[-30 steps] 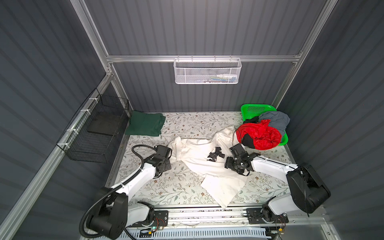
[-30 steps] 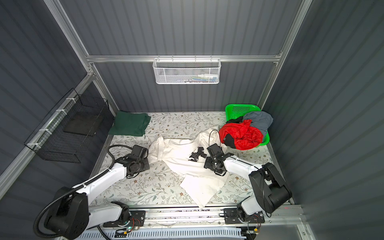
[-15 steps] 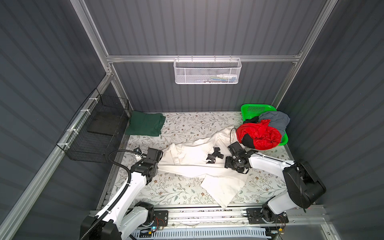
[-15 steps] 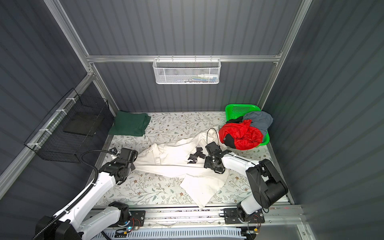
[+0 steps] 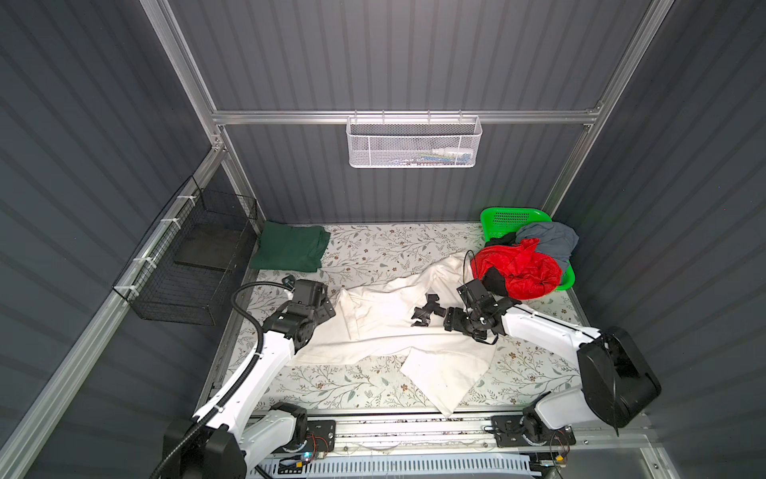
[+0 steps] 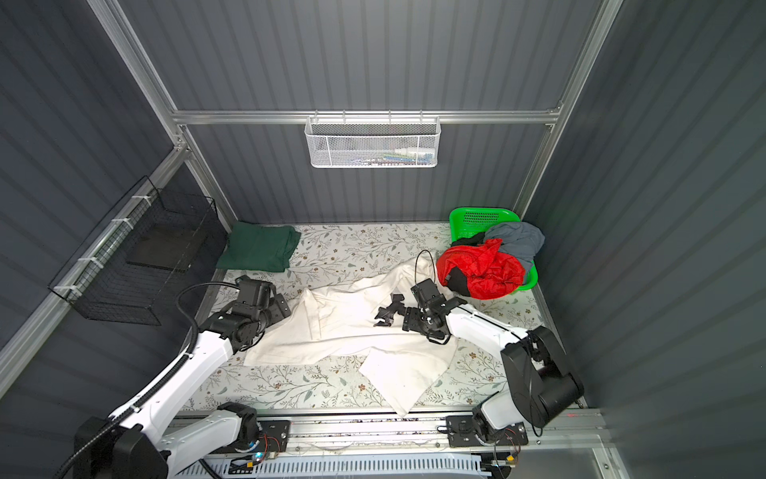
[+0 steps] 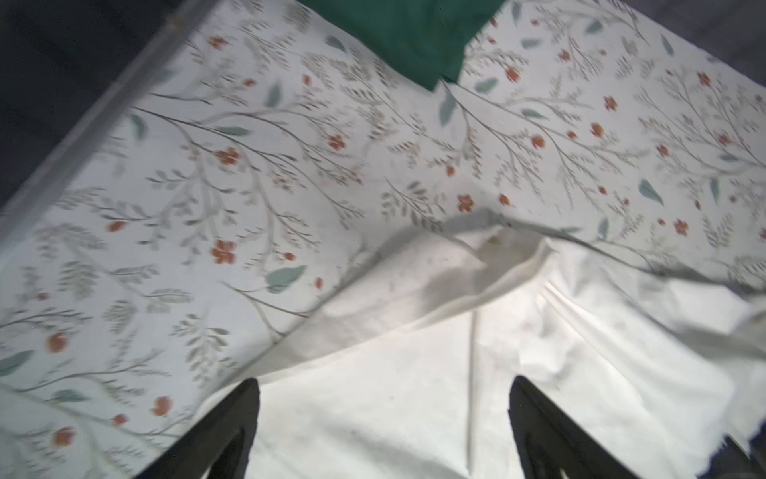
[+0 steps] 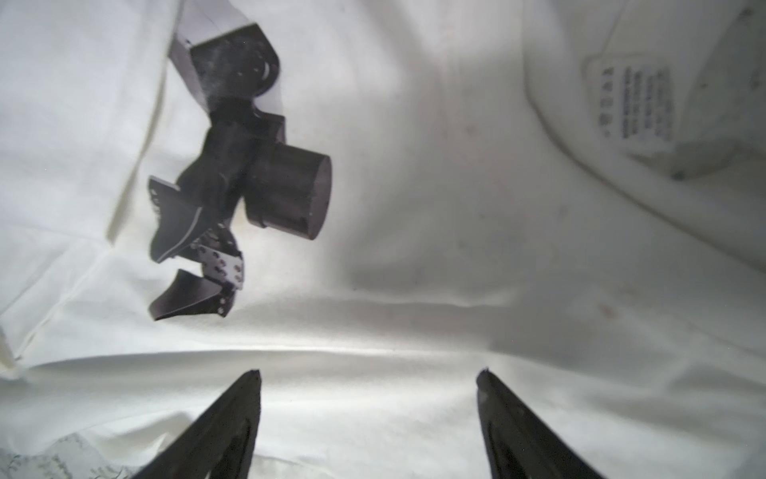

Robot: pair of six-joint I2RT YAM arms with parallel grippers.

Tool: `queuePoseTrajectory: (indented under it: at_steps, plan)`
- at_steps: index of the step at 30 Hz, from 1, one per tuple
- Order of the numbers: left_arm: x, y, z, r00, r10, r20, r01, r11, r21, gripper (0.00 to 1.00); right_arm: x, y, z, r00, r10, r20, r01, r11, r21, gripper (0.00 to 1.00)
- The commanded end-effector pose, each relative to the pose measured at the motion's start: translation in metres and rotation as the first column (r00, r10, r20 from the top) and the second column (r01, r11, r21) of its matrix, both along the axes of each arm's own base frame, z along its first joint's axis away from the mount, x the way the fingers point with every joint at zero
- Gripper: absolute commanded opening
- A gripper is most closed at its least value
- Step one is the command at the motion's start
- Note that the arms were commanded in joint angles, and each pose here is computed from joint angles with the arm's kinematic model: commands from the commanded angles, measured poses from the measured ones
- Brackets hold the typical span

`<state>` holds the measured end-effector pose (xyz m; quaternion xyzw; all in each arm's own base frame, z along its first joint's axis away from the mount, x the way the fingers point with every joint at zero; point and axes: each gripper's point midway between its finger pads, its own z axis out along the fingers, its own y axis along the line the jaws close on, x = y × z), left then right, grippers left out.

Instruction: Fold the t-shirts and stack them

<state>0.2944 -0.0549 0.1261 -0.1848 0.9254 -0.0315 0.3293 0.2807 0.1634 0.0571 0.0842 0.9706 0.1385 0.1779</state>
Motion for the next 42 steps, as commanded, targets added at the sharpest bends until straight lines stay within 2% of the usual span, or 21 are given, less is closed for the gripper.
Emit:
queuePoseTrajectory:
  at_steps: [1,4,8,13,16,21,25,27,32,34,42]
  plan:
    - [0.002,-0.058,-0.022,0.978,-0.205,-0.043,0.2,0.975,-0.098,0.92,-0.002,0.001,0.016,0.999,-0.025,0.029,0.023,0.998,0.053,0.83]
    - [-0.002,-0.09,-0.038,0.948,-0.31,-0.075,0.297,0.943,-0.152,0.85,-0.005,-0.001,0.026,0.998,-0.045,0.055,0.04,0.996,0.076,0.83]
    - [-0.009,-0.101,-0.065,0.93,-0.34,-0.141,0.309,0.929,-0.202,0.75,-0.009,-0.007,0.03,0.995,-0.069,0.075,0.062,0.994,0.086,0.84]
    - [-0.015,-0.1,-0.094,0.909,-0.345,-0.235,0.308,0.934,-0.18,0.75,-0.012,-0.016,0.025,0.993,-0.095,0.069,0.09,0.993,0.074,0.84]
    - [-0.019,-0.099,-0.105,0.893,-0.35,-0.283,0.313,0.934,-0.17,0.67,-0.015,-0.017,0.019,0.994,-0.097,0.054,0.093,0.993,0.07,0.84]
    - [-0.023,-0.088,-0.116,0.887,-0.316,-0.337,0.292,0.949,-0.121,0.48,-0.017,-0.019,0.011,0.995,-0.096,0.031,0.094,0.994,0.057,0.84]
    - [-0.023,-0.082,-0.114,0.891,-0.294,-0.345,0.282,0.956,-0.087,0.29,-0.012,-0.016,0.012,0.994,-0.095,0.048,0.091,0.993,0.07,0.83]
    - [-0.02,-0.08,-0.109,0.896,-0.286,-0.339,0.28,0.958,-0.068,0.15,-0.012,-0.016,0.01,0.995,-0.093,0.046,0.09,0.994,0.067,0.83]
    - [-0.014,-0.076,-0.099,0.902,-0.277,-0.331,0.282,0.959,-0.033,0.1,-0.012,-0.017,0.008,0.995,-0.092,0.04,0.089,0.994,0.064,0.83]
    - [-0.011,-0.075,-0.094,0.904,-0.275,-0.328,0.285,0.958,-0.017,0.0,-0.013,-0.016,0.008,0.995,-0.091,0.039,0.089,0.994,0.066,0.83]
    - [0.015,-0.072,-0.055,0.939,-0.25,-0.235,0.268,0.962,0.046,0.0,-0.011,-0.018,0.009,0.995,-0.088,0.046,0.086,0.995,0.052,0.83]
